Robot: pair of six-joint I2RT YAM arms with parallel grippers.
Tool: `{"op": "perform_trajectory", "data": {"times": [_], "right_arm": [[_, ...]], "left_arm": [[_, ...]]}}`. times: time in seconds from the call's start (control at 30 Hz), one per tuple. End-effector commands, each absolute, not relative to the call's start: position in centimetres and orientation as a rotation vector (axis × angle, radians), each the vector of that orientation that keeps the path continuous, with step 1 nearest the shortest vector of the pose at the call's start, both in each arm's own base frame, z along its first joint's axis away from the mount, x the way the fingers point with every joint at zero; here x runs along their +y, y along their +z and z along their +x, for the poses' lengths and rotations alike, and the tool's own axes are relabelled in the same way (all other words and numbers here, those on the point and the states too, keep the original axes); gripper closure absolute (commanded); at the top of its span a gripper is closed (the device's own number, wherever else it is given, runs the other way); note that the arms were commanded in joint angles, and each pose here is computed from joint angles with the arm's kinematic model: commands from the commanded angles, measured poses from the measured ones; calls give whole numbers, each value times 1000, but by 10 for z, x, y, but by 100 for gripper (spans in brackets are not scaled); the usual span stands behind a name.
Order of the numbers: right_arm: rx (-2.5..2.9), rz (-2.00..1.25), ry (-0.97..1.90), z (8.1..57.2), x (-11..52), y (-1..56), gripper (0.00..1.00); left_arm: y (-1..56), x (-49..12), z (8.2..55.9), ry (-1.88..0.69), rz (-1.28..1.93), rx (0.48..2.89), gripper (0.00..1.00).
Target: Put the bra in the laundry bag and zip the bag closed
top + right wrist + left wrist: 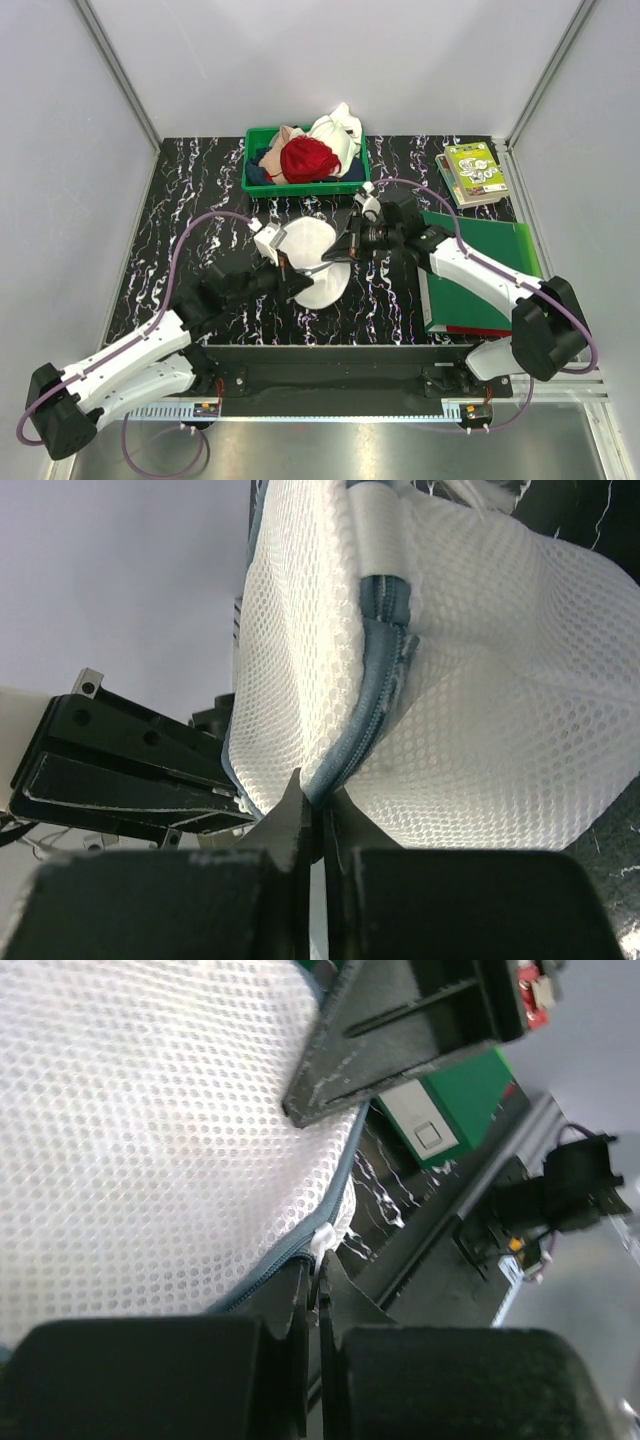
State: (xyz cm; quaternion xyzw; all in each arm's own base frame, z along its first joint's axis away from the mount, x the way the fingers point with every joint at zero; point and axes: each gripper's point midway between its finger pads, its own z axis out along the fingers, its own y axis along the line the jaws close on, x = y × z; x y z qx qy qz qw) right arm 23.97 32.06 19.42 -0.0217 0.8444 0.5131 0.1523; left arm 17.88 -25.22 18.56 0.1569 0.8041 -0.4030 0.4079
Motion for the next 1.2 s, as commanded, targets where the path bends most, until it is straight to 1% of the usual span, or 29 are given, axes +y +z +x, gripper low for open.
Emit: {"op": "perform_trajectory", "data": {"times": [0.0, 0.03, 0.07, 0.1, 0.13, 0.2, 0.23, 0.27, 0.37, 0.47, 0.53, 0.6, 0.67, 0.7, 0.77, 0.8, 0.83, 0.87, 0.9, 0.93, 1.17], "right_arm": [[2437, -58, 1332, 265, 296, 182, 100], [2448, -52, 1341, 263, 296, 179, 100], [2456, -35, 1343, 262, 296, 177, 100], [2457, -19, 1350, 262, 296, 175, 100], [2469, -4, 1360, 258, 295, 169, 100], [2441, 31, 1414, 259, 299, 173, 100], [2449, 51, 1428, 256, 299, 168, 100], [2431, 72, 1454, 257, 301, 172, 100], [2431, 112, 1469, 256, 300, 171, 100], [2440, 147, 1474, 255, 299, 170, 100], [2450, 178, 1473, 255, 299, 168, 100], [2455, 215, 1484, 254, 299, 169, 100], [2441, 219, 1480, 253, 298, 174, 100], [2426, 215, 1474, 254, 298, 177, 100], [2390, 211, 1443, 258, 296, 182, 100], [2386, 216, 1421, 261, 294, 181, 100], [2381, 213, 1408, 262, 294, 184, 100], [2401, 209, 1383, 261, 292, 180, 100], [2404, 207, 1366, 262, 292, 179, 100], [2410, 210, 1352, 262, 291, 179, 100], [2357, 167, 1197, 267, 287, 185, 100]], "left_arm": [[164, -246, 155, -1068, 510, 2095, 100], [162, -247, 156, -1066, 489, 2119, 100], [159, -247, 158, -1059, 476, 2141, 96], [156, -248, 159, -1055, 459, 2159, 91], [151, -249, 161, -1056, 430, 2189, 75], [147, -250, 165, -1052, 391, 2186, 68], [148, -250, 166, -1057, 364, 2188, 62], [146, -249, 166, -1055, 359, 2192, 53], [145, -251, 166, -1065, 359, 2195, 43], [150, -254, 163, -1109, 353, 2175, 37], [156, -260, 162, -1173, 336, 2146, 31], [158, -262, 165, -1180, 309, 2143, 19], [166, -261, 169, -1176, 257, 2141, 16], [162, -256, 172, -1130, 205, 2177, 16], [173, -253, 183, -1101, 80, 2202, 17], [163, -249, 181, -1050, 24, 2288, 18], [164, -250, 181, -1060, -52, 2326, 20], [175, -255, 182, -1091, -68, 2331, 21], [174, -256, 179, -1097, -94, 2364, 21], [169, -259, 179, -1103, -172, 2411, 21], [190, -274, 182, -1225, -480, 2465, 21]]}}
